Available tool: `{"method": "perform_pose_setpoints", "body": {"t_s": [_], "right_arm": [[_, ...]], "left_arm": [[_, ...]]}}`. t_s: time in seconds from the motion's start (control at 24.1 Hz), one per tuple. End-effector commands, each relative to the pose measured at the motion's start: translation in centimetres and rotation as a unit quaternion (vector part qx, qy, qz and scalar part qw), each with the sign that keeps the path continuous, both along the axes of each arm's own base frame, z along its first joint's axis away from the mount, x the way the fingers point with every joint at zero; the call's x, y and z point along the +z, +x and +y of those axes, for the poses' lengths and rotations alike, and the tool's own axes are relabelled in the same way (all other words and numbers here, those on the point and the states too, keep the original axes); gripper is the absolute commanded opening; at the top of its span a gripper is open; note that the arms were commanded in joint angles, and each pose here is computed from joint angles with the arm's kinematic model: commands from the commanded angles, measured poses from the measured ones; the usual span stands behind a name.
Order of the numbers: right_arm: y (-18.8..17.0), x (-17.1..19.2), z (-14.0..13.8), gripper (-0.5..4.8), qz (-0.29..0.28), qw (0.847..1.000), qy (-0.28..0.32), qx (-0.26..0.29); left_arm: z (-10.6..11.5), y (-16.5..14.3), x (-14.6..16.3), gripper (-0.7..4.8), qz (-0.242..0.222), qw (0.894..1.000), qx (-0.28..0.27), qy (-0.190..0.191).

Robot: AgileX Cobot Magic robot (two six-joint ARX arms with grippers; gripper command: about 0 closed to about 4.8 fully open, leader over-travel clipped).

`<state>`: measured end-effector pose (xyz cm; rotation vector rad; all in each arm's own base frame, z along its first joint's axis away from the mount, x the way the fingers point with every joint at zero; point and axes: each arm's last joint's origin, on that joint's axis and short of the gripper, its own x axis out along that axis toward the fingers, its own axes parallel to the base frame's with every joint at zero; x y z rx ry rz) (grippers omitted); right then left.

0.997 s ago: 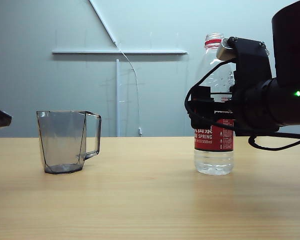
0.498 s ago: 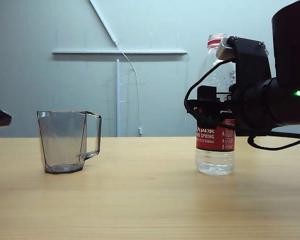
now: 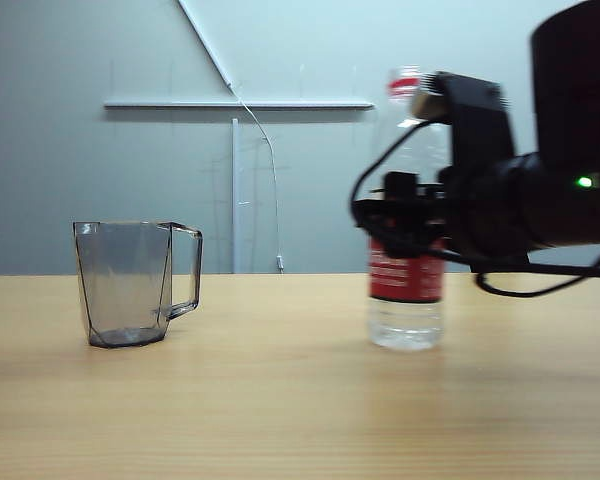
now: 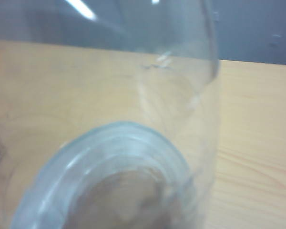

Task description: Pick up the mineral water bottle on the table and pour water into the mug until it's half full.

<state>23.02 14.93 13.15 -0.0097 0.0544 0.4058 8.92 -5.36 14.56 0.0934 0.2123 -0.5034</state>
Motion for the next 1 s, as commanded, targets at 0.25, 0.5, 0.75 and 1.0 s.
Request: {"method": "perform_pose_setpoints", "body": {"t_s": [0.25, 0.5, 0.75, 1.0], "right_arm": [[2.4, 3.5, 6.8, 2.33, -0.023, 0.975, -0.196, 0.100], [4.5, 6.6, 9.3, 2.32, -0.013, 0.949, -0.289, 0.125], [5.1, 7.6, 9.7, 2.32, -0.034, 0.917, -0.376, 0.125], [5.3, 7.6, 9.5, 2.28, -0.059, 0.889, -0.440, 0.110]], "left_arm": [[1.6, 0.7, 0.3, -0.02, -0.013, 0.996, 0.084, -0.009], [1.8, 0.6, 0.7, -0.02, -0.034, 0.995, 0.088, -0.019], [2.0, 0.5, 0.9, -0.02, -0.043, 0.994, 0.098, -0.023], [2.0, 0.4, 1.1, -0.02, -0.055, 0.993, 0.098, -0.029]]}}
